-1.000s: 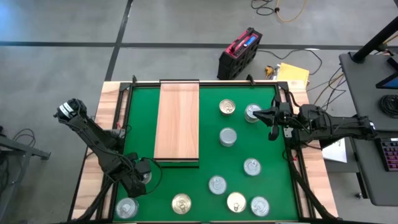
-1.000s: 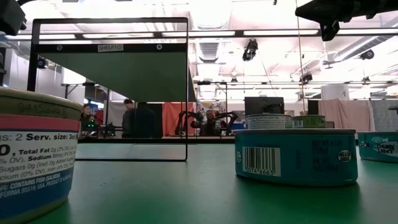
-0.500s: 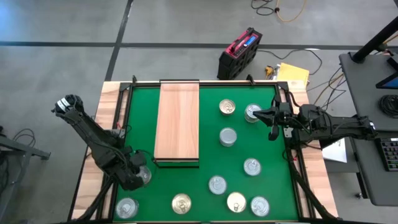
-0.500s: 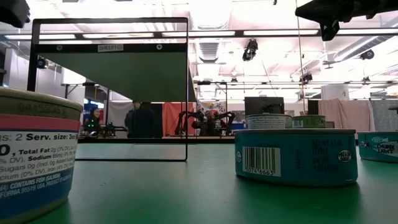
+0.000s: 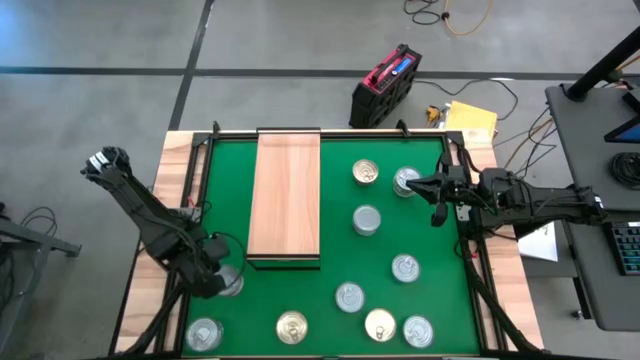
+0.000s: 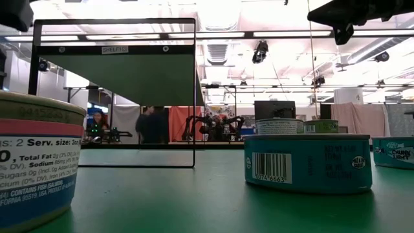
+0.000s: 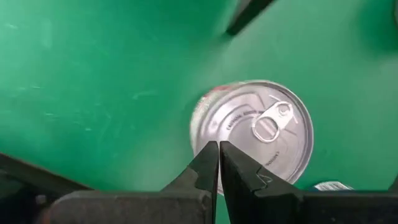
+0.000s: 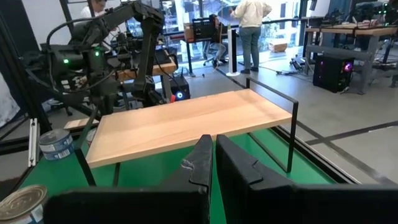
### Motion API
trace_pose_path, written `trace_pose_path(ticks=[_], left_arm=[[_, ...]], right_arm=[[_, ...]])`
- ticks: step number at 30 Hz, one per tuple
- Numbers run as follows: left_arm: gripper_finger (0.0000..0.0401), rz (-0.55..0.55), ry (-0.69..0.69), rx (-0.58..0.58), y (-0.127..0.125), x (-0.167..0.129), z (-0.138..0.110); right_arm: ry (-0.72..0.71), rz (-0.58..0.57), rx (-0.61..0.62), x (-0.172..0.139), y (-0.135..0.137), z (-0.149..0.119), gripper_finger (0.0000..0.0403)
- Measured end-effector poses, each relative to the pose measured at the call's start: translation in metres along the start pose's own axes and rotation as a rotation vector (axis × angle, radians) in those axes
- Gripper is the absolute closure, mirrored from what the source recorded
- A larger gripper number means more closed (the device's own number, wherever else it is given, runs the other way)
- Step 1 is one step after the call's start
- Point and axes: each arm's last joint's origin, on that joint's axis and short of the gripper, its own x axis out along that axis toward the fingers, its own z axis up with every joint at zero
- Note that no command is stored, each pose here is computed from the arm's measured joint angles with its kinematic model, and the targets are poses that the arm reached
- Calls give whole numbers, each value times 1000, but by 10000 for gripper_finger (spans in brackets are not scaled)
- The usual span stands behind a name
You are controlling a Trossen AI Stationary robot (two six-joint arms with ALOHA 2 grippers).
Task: Stack canned seafood by type on shelf
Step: Put the red tuna can on the shelf
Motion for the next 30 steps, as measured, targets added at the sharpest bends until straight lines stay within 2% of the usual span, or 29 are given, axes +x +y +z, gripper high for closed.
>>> trace_pose_path(ticks=[5,13,19,25,30], left_arm=[[401,-26,14,16,1,9,-2],[394,-7,-25,-88,1,7,0],[339,19,-27,-185,4,7,1],[270,38,-21,-181,7,6,1],[234,39,37,-221,8,7,2]], right_arm=[[0,0,0,0,0,0,390],[1,0,0,0,0,0,390],[1,0,-4,0,0,0,390],[1,0,0,0,0,0,390],[1,0,0,0,0,0,390]])
